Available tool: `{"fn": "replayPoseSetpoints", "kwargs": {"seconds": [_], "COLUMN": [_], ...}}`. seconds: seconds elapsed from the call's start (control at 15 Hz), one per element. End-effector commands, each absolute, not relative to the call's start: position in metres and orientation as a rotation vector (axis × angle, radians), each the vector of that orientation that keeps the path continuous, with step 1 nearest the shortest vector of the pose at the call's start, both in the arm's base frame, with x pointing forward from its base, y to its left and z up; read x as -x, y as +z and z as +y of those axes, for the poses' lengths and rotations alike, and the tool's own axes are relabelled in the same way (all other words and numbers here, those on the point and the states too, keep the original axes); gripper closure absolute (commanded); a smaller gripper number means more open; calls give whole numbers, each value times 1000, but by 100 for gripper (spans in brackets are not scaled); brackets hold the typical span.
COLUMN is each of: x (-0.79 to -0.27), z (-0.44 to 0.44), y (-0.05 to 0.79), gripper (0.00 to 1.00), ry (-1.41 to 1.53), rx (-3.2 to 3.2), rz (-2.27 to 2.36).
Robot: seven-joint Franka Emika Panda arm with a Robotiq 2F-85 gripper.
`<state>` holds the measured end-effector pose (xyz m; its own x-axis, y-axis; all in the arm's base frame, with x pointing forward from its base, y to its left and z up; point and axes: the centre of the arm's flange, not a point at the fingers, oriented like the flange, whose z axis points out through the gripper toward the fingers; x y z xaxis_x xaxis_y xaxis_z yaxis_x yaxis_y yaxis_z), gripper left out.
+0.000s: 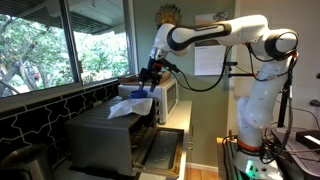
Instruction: Place the napkin over the bowl on the left then put the napkin and bowl in the toaster oven.
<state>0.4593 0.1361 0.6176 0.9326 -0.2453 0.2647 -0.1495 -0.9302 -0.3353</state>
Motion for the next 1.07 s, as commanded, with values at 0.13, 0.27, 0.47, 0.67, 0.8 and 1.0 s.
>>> {"fn": "replayPoseSetpoints", "kwargs": {"seconds": [0.13, 0.27, 0.47, 0.67, 0.8, 1.0], "x": [-468, -474, -485, -494, -497, -502], "z": [139, 136, 137, 139, 139, 144], "y": [609, 599, 589, 583, 578, 574], "gripper": [0, 0, 0, 0, 1, 26], "ry": [-427, -432, -465, -504, -515, -517], "rx": [2773, 2791, 2808, 2830, 2848, 2866], "rz": [293, 291, 273, 263, 258, 237]}}
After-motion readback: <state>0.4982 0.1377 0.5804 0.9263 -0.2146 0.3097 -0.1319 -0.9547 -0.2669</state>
